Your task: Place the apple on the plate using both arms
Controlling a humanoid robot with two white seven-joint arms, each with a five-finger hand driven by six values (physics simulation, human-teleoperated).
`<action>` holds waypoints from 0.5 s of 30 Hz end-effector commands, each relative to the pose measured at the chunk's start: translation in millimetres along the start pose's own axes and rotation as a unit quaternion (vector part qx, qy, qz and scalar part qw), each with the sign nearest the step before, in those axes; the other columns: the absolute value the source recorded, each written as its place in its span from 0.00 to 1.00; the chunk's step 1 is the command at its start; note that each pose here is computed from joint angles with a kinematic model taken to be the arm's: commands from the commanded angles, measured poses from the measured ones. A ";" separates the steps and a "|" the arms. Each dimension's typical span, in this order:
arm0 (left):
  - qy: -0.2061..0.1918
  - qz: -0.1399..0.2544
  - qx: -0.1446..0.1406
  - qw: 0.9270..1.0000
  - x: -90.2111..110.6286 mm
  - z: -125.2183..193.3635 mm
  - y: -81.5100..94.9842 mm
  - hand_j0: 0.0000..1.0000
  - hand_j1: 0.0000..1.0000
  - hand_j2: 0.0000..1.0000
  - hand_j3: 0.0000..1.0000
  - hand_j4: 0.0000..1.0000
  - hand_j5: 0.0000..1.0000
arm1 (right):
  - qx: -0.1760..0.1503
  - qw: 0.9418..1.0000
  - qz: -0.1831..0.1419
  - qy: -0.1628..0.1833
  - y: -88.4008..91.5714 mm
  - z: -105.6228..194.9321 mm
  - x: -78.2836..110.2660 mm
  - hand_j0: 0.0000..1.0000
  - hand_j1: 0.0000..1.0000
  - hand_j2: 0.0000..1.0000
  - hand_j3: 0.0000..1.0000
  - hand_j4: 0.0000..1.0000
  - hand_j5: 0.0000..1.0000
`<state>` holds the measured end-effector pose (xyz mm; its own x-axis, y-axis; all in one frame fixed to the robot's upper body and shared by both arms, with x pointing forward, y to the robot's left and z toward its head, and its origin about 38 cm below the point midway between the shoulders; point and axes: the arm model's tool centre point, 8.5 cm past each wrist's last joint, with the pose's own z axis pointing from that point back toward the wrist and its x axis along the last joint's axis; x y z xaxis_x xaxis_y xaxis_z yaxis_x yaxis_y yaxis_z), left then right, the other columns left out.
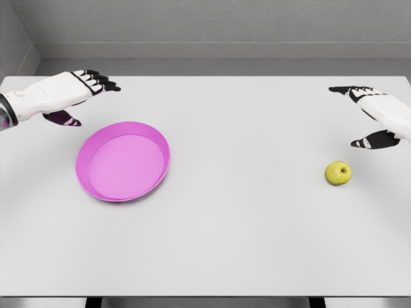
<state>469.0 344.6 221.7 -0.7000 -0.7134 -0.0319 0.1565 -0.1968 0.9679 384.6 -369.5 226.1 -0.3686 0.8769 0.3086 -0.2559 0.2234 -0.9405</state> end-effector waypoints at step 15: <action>0.001 0.002 0.000 1.000 -0.3 1.2 -0.1 1.00 1.00 1.00 1.00 1.00 1.00 | 0.198 0.978 0.049 -0.031 9.9 16.8 -0.4 1.00 1.00 1.00 1.00 1.00 1.00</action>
<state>468.4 345.0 221.0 -0.7003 -0.7130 -0.0327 0.1588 -0.2003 0.9668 369.7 -374.8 220.1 -0.4434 0.8634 0.2407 -0.5179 -0.0276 -0.8550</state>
